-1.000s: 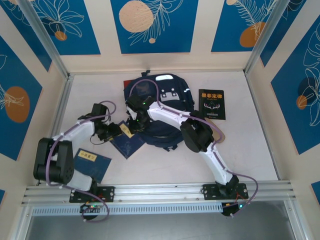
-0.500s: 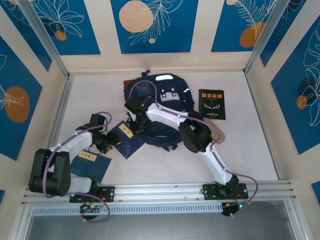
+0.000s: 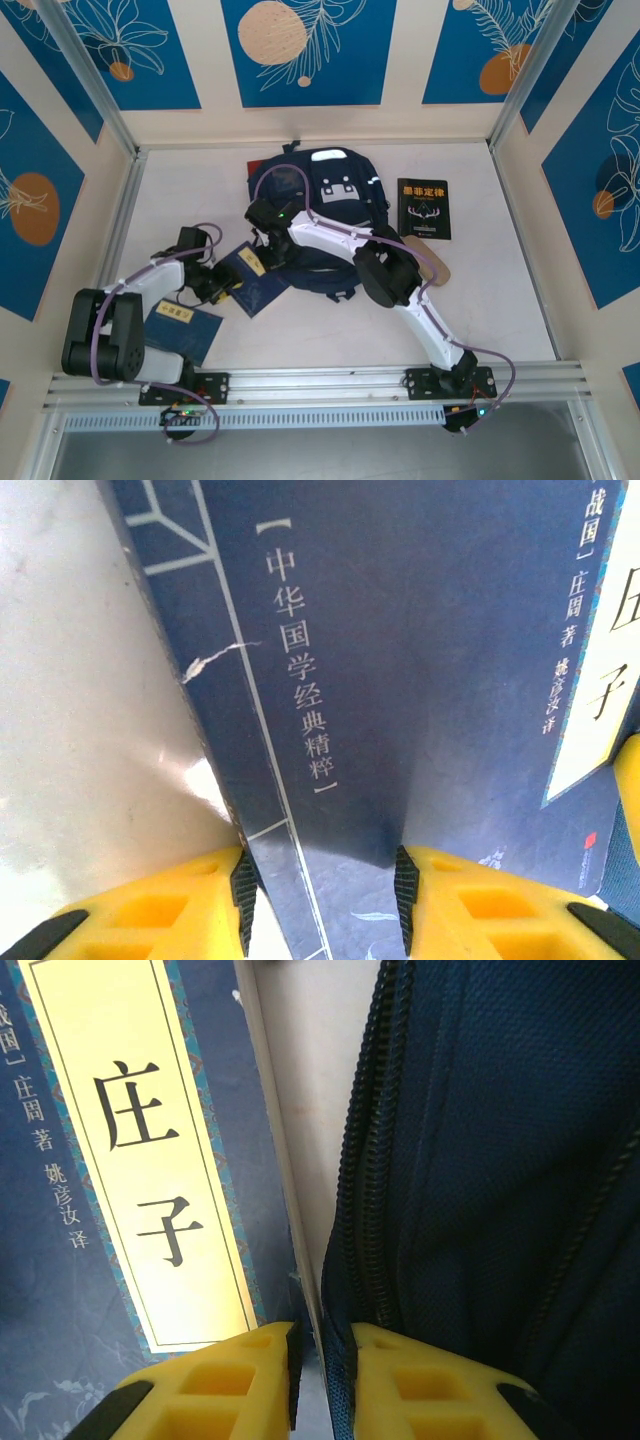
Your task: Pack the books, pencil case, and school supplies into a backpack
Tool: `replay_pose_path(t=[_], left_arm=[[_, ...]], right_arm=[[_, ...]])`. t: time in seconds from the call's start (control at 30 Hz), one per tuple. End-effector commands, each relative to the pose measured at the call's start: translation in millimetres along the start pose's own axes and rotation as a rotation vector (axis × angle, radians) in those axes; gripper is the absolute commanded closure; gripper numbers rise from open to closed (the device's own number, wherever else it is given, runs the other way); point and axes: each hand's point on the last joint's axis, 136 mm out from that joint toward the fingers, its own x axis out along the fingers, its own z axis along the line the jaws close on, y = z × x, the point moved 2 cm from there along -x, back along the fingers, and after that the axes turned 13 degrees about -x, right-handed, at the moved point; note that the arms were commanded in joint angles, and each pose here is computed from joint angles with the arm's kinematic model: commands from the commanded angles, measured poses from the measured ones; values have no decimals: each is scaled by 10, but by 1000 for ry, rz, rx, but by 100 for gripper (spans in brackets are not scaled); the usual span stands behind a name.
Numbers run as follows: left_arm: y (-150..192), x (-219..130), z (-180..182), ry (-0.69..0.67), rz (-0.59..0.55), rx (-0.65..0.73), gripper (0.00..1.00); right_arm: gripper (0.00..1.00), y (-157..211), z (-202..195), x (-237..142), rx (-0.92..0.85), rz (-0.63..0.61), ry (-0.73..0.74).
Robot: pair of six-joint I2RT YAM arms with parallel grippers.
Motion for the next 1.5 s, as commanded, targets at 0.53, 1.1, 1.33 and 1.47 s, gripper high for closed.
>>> replay_pose_path(t=[0.53,1.1,1.33,1.47], left_arm=[[131,-506,-839,444,33,95,63],[-36,-390,-592,208,-29,107,95],[-11,-875,-755,260,-125,176,100],[87,-1292,-1046,419,-154,187,100]], right_arm=[[78,684,-226,544,106,261,13],[64,271,-172,-314,213,57,-89],[36,211,-135,-1236,338,-174,-230],[23,350,-175,-1611,463,-275,-336]])
